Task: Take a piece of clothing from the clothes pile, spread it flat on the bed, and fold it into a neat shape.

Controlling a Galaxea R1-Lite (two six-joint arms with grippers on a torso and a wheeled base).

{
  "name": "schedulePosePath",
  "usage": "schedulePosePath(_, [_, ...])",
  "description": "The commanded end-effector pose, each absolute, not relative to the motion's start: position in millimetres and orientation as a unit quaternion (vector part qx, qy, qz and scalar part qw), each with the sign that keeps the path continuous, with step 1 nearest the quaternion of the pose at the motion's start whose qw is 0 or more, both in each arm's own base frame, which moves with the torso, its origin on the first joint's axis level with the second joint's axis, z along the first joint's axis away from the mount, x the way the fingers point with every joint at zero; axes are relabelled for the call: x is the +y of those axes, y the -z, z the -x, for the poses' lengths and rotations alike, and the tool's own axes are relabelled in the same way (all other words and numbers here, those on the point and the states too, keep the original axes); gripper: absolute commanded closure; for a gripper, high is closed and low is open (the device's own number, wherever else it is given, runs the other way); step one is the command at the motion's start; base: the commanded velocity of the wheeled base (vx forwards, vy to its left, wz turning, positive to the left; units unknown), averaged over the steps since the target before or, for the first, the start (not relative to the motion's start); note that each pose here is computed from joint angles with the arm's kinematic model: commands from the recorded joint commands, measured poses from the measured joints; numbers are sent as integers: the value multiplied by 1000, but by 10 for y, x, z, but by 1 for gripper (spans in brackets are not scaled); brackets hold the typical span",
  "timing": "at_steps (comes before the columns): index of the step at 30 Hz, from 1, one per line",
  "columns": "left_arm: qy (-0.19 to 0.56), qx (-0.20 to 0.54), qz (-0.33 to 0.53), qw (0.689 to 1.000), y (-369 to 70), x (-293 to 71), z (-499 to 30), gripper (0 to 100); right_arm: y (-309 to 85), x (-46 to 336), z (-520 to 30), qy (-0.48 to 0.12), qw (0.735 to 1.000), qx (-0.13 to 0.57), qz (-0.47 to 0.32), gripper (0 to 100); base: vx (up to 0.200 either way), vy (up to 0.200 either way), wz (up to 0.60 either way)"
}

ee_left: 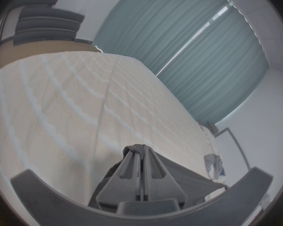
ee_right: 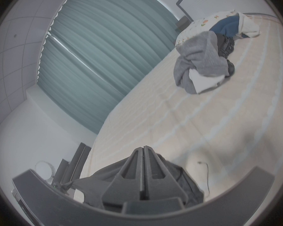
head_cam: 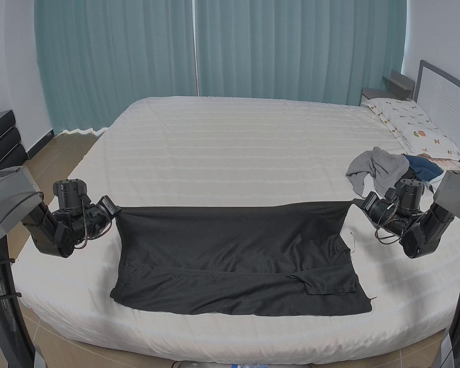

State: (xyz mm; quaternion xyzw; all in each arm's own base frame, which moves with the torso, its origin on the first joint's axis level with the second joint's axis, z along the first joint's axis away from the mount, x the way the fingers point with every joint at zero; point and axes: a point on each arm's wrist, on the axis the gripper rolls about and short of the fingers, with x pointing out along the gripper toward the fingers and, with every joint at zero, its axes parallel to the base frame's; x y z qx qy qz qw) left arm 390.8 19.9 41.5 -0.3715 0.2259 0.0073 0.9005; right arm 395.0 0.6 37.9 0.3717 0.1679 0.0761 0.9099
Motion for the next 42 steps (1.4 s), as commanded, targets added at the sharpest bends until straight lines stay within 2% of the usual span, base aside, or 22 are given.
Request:
schedulePosePath(1, [-8,214,402,890,-363,185,-4088,100,-365,21,-4132,-65,911,143,-381,100,0,0,0])
schedulePosePath(17, [-13,233,397,887,-296,201,-3971,100,-312,16,-3917,-68,908,166,-379,100,0,0,0])
schedulePosePath(23, [-6,275,323,906,-172,195,-3710,100,-274,-8,-3704,-93,900,209,-372,100,0,0,0])
schedulePosePath(33, [1,342,249,906,78,173,-3381,100,55,-22,-3454,-90,897,280,-331,100,0,0,0])
schedulePosePath(42, [3,362,238,902,161,143,-3302,100,327,-19,-3319,-91,898,323,-284,100,0,0,0])
